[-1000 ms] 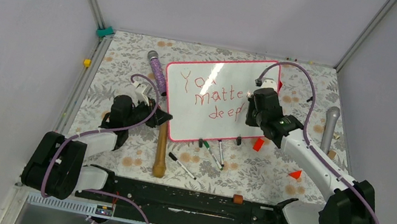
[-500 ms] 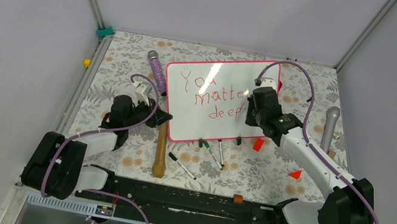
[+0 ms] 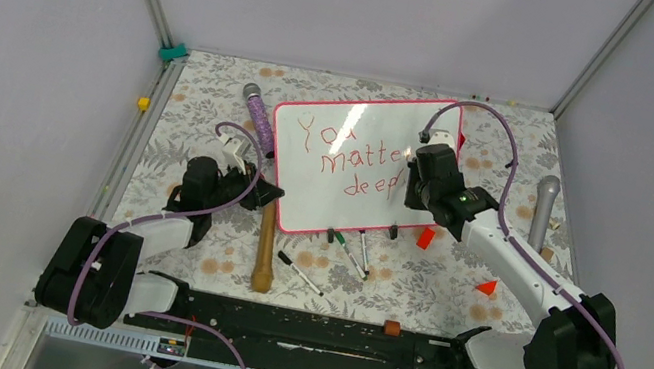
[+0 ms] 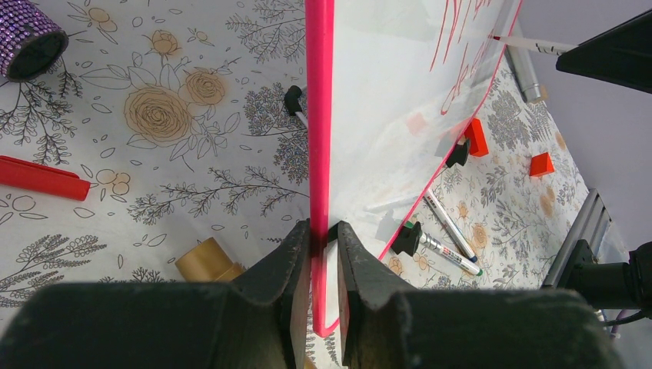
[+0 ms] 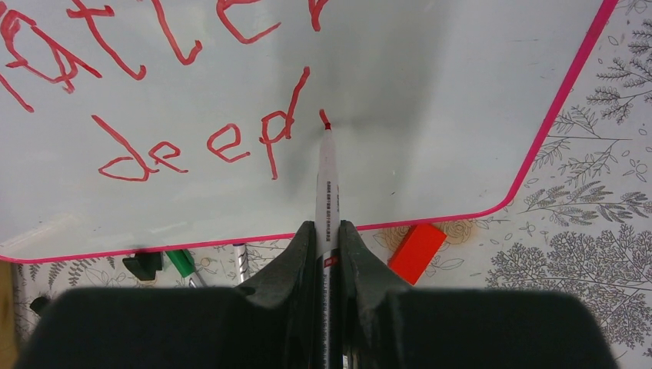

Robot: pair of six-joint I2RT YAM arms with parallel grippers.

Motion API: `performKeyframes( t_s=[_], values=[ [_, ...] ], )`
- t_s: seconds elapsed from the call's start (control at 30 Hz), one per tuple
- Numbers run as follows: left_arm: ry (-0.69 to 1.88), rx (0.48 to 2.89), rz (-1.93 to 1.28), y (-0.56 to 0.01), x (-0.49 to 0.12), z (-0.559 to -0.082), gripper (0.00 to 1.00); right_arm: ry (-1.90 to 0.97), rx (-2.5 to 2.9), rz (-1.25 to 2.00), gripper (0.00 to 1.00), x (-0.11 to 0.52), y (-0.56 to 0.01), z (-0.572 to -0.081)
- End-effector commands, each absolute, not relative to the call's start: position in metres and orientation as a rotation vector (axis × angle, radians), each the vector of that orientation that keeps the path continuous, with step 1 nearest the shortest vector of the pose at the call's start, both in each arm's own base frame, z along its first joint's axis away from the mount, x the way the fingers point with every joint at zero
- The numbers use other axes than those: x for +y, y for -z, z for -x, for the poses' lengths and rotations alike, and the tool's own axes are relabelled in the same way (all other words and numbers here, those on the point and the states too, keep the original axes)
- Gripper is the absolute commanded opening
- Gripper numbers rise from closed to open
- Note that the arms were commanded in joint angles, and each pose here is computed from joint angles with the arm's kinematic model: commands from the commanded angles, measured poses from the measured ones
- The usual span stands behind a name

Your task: Write a sentence on the whiteboard

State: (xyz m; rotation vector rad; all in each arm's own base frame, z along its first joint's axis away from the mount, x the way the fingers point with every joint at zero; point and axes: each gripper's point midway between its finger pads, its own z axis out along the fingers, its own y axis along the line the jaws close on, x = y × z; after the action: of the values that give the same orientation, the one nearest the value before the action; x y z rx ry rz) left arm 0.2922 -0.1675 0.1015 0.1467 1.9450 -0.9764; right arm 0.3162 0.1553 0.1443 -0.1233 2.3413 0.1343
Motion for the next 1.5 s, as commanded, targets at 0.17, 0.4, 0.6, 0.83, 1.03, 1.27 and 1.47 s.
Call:
performKeyframes(
  t_s=[0.17, 0.4, 0.6, 0.83, 1.03, 1.27, 1.47],
  values=[
    [0.896, 1.895, -0.152, -0.115, -0.161, -0.309, 0.00, -0.055, 2.326, 0.112, 0.00, 0.146, -0.152, -0.319],
    [0.899, 1.894, -0.153, -0.116, -0.161, -0.309, 0.00, -0.064, 2.305, 0.110, 0.00, 0.148, -0.161, -0.324],
    [0.900, 1.897, -0.153, -0.115, -0.162, -0.309, 0.00, -0.068, 2.301, 0.111, 0.00, 0.151, -0.164, -0.328],
    [0.901, 1.896, -0.154, -0.115, -0.162, -0.309, 0.00, -0.061, 2.293, 0.102, 0.00, 0.151, -0.166, -0.333],
    [0.904, 1.897, -0.154, -0.115, -0.162, -0.309, 0.00, -0.057, 2.291, 0.088, 0.00, 0.148, -0.168, -0.335],
    [0.904, 1.897, -0.154, -0.115, -0.162, -0.309, 0.00, -0.064, 2.330, 0.113, 0.00, 0.149, -0.155, -0.330],
    [0.900, 1.902, -0.149, -0.114, -0.161, -0.310, 0.00, -0.061, 2.345, 0.126, 0.00, 0.147, -0.151, -0.324]
  ],
)
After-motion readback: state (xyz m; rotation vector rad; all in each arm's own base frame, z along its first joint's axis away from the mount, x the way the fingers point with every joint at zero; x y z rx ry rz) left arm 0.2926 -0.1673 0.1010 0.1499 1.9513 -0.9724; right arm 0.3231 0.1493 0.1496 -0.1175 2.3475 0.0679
